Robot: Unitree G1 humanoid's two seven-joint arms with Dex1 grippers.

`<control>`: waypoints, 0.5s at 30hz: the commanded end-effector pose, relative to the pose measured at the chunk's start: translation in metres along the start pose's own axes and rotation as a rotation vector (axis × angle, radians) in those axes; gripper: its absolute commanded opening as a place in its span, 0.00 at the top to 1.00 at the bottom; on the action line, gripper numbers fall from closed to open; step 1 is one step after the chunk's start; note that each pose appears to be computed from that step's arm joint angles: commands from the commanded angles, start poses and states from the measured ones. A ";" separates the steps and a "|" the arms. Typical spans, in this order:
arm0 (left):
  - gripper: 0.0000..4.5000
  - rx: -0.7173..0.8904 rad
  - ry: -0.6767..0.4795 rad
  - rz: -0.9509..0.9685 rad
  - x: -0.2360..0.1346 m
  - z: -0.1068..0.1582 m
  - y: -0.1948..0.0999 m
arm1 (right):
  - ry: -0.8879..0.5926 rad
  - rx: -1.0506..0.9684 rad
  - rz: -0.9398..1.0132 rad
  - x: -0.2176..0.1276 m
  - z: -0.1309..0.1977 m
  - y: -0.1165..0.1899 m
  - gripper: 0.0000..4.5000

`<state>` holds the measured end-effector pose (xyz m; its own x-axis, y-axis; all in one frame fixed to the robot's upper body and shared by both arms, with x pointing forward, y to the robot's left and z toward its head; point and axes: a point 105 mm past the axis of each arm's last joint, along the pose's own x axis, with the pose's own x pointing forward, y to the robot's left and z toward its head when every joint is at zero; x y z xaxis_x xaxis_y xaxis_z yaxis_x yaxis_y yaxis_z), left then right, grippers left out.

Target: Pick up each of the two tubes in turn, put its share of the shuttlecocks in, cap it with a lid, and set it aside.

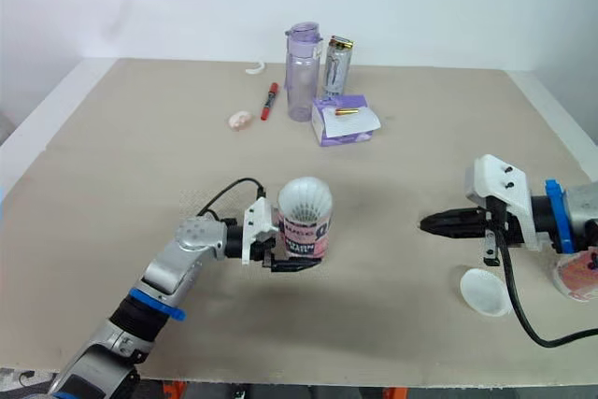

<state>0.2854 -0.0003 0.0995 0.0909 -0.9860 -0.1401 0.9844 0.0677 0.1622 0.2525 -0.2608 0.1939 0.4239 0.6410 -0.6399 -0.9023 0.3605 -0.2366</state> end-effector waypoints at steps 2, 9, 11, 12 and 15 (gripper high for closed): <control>0.22 0.032 -0.001 -0.026 0.002 0.000 -0.004 | 0.080 0.000 -0.053 -0.022 -0.013 -0.006 0.98; 0.22 0.021 -0.008 -0.055 0.003 -0.004 -0.013 | 0.221 0.144 -0.084 -0.039 -0.058 -0.010 0.69; 0.22 0.023 -0.012 -0.064 0.003 -0.005 -0.015 | 0.255 0.153 -0.086 -0.041 -0.069 -0.011 0.50; 0.22 0.020 -0.016 -0.066 0.003 -0.005 -0.015 | 0.265 0.158 -0.086 -0.041 -0.074 -0.012 0.35; 0.22 0.026 -0.011 -0.081 0.001 -0.004 -0.017 | 0.293 0.153 -0.085 -0.037 -0.085 -0.015 0.14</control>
<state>0.2779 0.0006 0.0927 0.0531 -0.9884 -0.1424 0.9842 0.0277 0.1748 0.2395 -0.3394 0.1589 0.4302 0.4313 -0.7930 -0.8321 0.5301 -0.1631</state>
